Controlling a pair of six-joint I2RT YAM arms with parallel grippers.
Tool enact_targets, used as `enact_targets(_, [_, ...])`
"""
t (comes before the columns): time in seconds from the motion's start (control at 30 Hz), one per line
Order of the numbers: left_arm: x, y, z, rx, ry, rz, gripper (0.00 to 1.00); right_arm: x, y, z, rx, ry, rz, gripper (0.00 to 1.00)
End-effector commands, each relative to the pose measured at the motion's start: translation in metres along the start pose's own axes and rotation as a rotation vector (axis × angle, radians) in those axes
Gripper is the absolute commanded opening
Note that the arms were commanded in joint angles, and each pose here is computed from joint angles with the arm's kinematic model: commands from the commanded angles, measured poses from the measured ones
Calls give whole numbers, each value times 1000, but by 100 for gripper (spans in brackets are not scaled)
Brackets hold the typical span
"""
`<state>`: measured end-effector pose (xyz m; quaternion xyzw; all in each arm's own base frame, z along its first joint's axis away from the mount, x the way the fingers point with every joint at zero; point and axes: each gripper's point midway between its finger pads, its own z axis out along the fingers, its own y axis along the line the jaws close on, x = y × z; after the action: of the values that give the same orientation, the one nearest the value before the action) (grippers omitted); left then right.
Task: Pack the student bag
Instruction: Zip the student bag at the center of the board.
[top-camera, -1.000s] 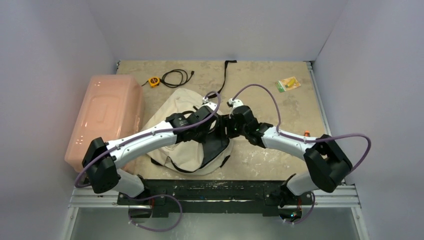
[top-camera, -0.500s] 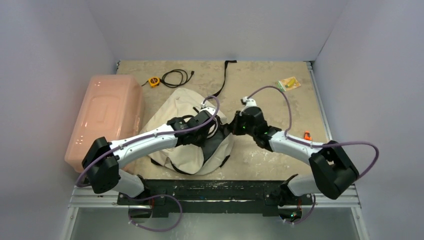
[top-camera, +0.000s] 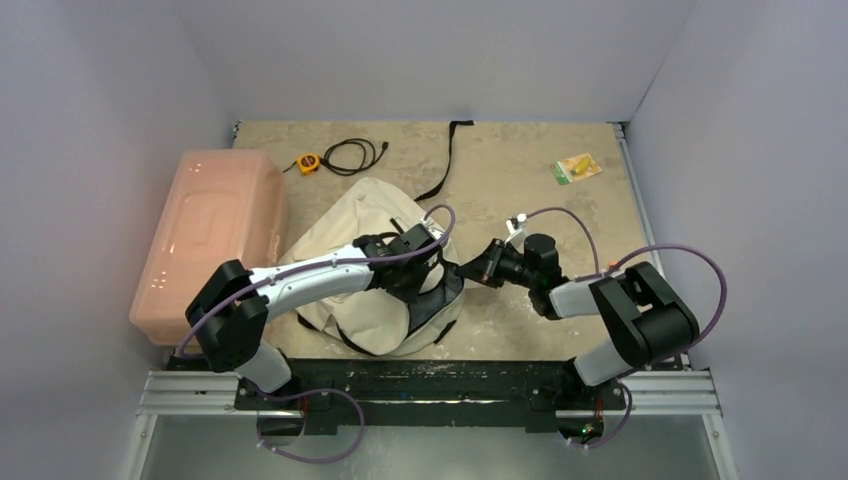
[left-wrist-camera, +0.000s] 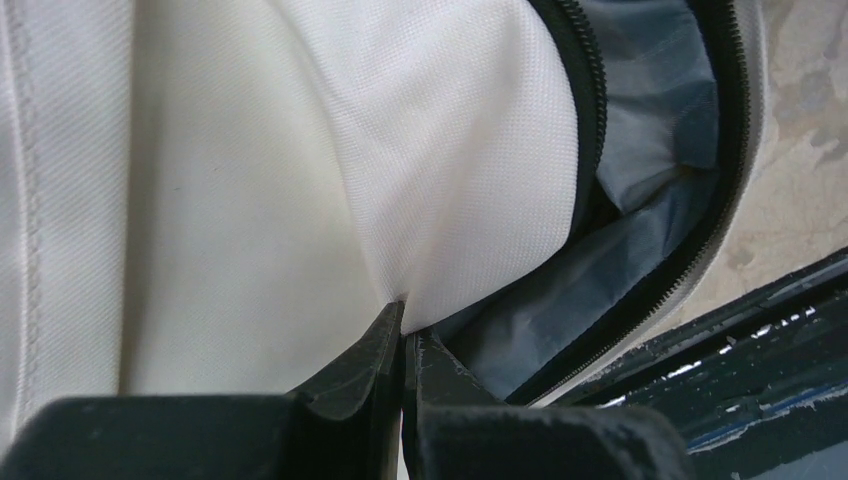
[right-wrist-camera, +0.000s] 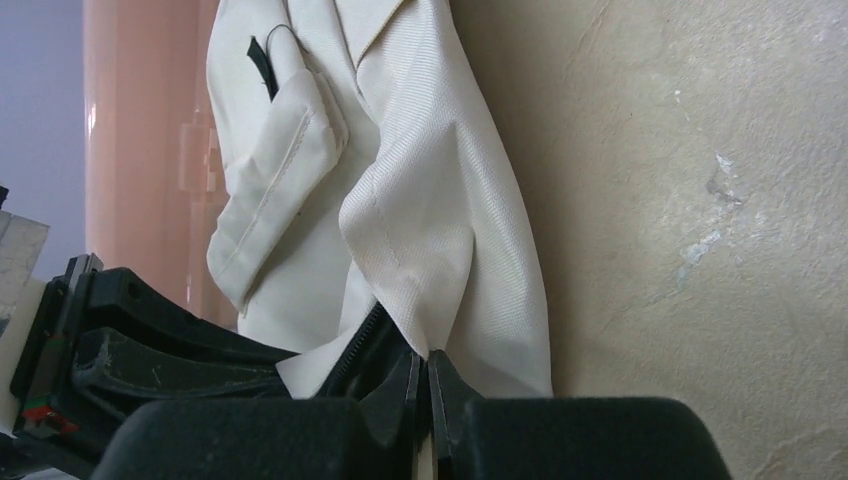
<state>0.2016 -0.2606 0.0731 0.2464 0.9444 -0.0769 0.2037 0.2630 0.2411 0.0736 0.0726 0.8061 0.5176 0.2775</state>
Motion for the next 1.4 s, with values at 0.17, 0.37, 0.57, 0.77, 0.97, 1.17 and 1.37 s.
enact_targets(0.17, [7, -22, -7, 148, 29, 27, 0, -62, -30, -27, 445, -109, -312, 25])
enact_targets(0.37, [9, -18, -21, 152, -15, 8, 0, -68, -33, -40, 596, -3, -461, 39])
enact_targets(0.57, [6, 0, -36, 88, -95, -13, 0, -36, 76, -45, 157, 25, -396, 67])
enact_targets(0.77, [5, 9, -43, 53, -116, -12, 0, 0, 104, -37, -127, 61, -24, 68])
enact_targets(0.97, [8, 10, -44, 56, -111, -8, 0, -2, 107, -26, -210, 54, 118, 77])
enact_targets(1.17, [11, 10, -44, 60, -106, -1, 0, -5, 101, -19, -310, 44, 335, 70])
enact_targets(1.37, [14, 5, -42, 90, -93, -5, 0, -6, 81, -1, -260, 50, 424, 67])
